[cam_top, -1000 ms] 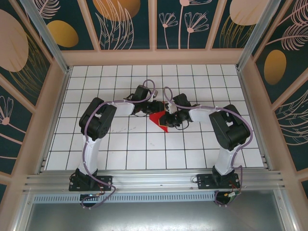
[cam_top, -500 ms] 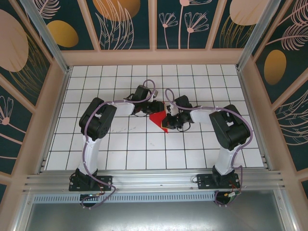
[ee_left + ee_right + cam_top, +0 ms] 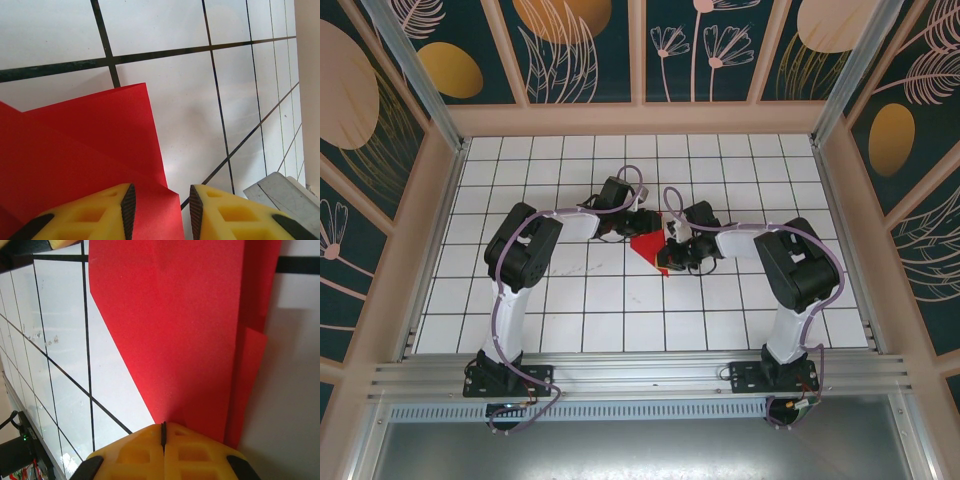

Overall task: Fold a paper plane with a square sheet of paper (fold left side to right side)
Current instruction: Fourth fold the wing at the center of the table.

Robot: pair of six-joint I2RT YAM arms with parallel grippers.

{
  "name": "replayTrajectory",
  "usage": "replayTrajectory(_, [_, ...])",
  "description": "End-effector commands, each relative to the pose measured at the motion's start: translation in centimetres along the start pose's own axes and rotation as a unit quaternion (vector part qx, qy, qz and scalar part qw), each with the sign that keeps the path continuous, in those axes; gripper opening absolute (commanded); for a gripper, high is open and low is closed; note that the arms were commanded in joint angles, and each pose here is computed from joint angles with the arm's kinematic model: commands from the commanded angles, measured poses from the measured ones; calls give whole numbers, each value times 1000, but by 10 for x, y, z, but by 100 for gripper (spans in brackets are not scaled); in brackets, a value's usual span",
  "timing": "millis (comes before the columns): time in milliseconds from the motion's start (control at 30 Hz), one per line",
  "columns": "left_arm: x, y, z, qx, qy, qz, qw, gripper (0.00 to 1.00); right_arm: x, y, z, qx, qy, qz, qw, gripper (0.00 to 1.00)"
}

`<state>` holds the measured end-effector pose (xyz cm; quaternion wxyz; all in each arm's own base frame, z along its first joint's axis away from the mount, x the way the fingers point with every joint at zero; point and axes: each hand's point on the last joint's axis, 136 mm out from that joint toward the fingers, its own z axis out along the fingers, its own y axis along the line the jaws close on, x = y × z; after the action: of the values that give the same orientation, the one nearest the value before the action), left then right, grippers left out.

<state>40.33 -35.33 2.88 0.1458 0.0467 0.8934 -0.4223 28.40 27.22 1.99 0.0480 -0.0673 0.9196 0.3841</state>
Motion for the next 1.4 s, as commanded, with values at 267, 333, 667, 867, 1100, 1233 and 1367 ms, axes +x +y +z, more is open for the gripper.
replayTrajectory(267, [42, 62, 5, -100, 53, -46, 993, 38, 39, -22, -1, 18, 40, 39, 998, 2])
replayTrajectory(333, [42, 62, 5, -100, 53, -46, 993, 38, 45, -24, -2, 21, 45, 41, 998, 2])
replayTrajectory(667, [43, 63, 4, -101, 52, -47, 992, 38, 60, -29, -18, 41, 56, 36, 997, 0])
replayTrajectory(867, [42, 60, 4, -96, 50, -49, 993, 38, 25, 20, -54, -15, -13, -23, 1000, 0])
replayTrajectory(1100, [41, 58, 3, -94, 48, -48, 993, 38, -19, 40, -52, -55, -62, -27, 996, 0])
replayTrajectory(1233, [40, 58, 4, -92, 47, -50, 993, 38, -39, 30, -36, -44, -76, -15, 996, 0])
replayTrajectory(1367, [39, 55, 3, -89, 46, -49, 994, 38, -44, 19, -21, -33, -65, -5, 997, 0])
